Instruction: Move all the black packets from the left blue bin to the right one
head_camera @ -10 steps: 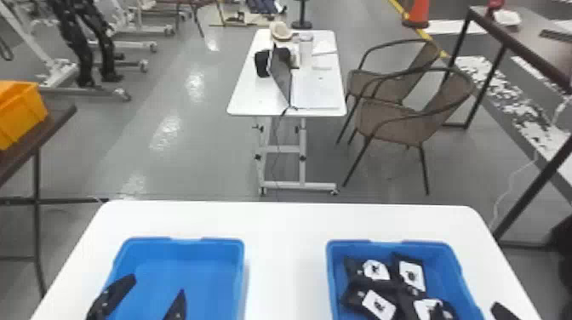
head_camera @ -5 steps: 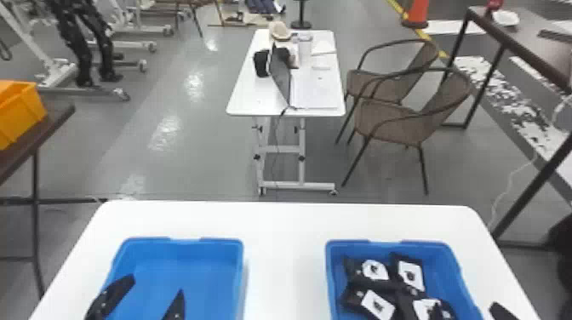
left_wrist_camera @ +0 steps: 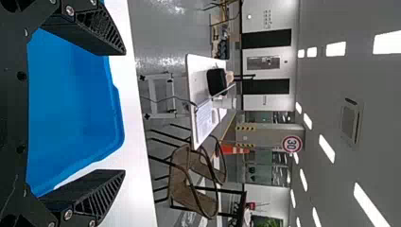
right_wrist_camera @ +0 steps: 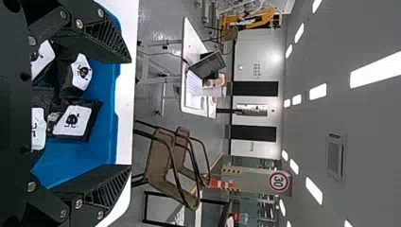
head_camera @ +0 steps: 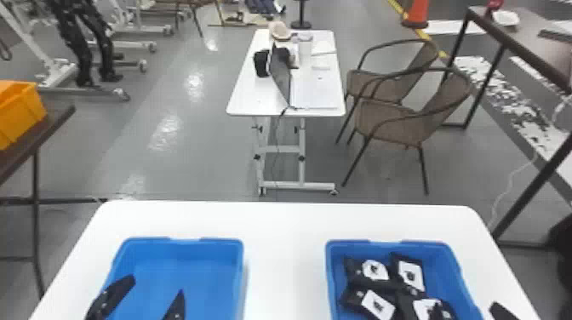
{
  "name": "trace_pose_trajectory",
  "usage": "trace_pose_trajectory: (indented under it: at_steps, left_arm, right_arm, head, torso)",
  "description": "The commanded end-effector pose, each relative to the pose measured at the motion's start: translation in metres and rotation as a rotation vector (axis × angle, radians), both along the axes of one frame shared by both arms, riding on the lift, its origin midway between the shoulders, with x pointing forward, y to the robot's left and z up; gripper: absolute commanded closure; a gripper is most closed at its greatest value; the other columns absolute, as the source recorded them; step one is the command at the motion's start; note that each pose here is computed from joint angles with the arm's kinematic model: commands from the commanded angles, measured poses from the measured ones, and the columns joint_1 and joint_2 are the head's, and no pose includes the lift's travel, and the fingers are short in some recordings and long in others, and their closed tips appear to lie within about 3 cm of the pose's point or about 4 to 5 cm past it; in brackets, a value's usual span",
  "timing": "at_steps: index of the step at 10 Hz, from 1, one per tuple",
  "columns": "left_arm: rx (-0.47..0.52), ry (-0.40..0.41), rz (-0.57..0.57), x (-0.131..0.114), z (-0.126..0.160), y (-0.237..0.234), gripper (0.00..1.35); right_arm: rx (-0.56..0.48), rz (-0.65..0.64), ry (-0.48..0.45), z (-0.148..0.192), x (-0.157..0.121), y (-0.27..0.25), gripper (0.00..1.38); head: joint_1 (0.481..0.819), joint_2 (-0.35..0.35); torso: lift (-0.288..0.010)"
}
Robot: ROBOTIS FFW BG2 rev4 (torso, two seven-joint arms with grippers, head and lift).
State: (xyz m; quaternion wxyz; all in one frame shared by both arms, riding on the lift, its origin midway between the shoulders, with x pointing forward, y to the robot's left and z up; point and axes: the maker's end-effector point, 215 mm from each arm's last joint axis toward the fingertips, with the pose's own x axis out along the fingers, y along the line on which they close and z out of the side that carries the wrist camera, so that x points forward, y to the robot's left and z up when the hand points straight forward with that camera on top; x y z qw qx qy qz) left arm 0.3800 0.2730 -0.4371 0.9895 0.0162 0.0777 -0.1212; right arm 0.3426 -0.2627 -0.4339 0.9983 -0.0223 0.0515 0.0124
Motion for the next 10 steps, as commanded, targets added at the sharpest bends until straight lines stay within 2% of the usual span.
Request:
trace_pose_trajectory:
  at_steps: [1, 10]
  left_arm:
    - [-0.004, 0.002, 0.003, -0.0001, -0.0006, -0.0008, 0.14]
    - [-0.018, 0.011, -0.003, 0.0012, -0.0034, -0.0057, 0.14]
  right_arm:
    - [0.001, 0.000, -0.002, 0.0005, 0.0004, 0.0001, 0.24]
    - [0.003, -0.002, 0.003, -0.0013, 0.0011, -0.0002, 0.24]
  head:
    - [0.695, 0.017]
    - [0.695, 0.011]
  torso:
    - [0.000]
    - [0.000]
